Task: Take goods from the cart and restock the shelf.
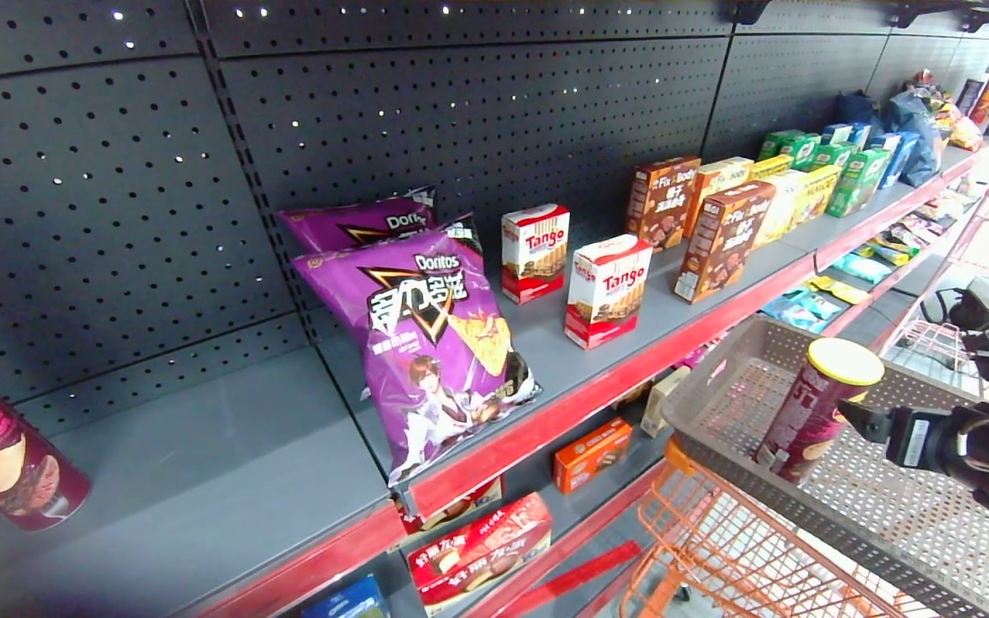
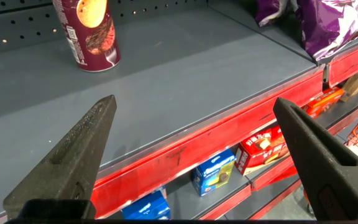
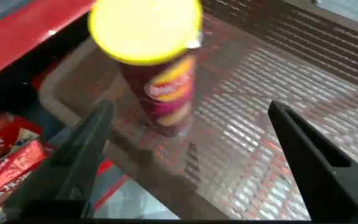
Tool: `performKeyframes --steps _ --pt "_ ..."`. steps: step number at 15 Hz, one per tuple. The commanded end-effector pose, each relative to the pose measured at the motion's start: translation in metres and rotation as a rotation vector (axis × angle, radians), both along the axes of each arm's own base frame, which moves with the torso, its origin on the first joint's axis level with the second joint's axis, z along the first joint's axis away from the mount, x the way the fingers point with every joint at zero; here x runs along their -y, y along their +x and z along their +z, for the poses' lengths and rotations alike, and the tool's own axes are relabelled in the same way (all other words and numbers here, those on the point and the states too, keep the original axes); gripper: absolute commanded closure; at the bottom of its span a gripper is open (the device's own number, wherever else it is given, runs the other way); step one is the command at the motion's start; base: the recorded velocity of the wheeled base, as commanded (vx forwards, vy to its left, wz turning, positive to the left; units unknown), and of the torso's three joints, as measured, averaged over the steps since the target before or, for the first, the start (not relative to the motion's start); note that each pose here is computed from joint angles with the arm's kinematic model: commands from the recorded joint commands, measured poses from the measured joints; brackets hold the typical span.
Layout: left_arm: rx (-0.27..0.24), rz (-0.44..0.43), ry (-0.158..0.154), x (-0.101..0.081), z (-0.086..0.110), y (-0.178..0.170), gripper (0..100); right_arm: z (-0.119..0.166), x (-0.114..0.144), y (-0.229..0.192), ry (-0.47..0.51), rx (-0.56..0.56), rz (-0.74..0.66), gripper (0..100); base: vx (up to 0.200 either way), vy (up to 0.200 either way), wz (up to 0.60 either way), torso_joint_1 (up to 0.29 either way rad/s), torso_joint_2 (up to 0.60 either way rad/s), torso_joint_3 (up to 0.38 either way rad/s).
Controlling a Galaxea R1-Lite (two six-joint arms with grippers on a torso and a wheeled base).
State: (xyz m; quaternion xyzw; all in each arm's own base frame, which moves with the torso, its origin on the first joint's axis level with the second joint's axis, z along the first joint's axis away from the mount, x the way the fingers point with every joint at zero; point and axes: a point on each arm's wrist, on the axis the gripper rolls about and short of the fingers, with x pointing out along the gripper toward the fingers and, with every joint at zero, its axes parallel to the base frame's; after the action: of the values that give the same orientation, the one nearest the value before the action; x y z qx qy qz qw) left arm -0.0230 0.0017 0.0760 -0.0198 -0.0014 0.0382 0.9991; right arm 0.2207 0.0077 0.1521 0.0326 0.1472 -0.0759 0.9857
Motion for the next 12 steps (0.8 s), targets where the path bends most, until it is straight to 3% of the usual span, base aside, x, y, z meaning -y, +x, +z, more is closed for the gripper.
performKeyframes --steps 1,12 --pt "-0.001 0.000 0.000 0.000 0.000 0.000 0 -0.021 -0.013 0.026 -0.016 -0.031 0.052 0 0.000 0.000 0.00 0.000 0.00 0.000" --pt "-0.001 0.000 0.000 0.000 0.000 0.000 0 -0.042 -0.009 0.060 -0.085 -0.036 0.067 0 0.000 0.000 0.00 0.000 0.00 0.000"
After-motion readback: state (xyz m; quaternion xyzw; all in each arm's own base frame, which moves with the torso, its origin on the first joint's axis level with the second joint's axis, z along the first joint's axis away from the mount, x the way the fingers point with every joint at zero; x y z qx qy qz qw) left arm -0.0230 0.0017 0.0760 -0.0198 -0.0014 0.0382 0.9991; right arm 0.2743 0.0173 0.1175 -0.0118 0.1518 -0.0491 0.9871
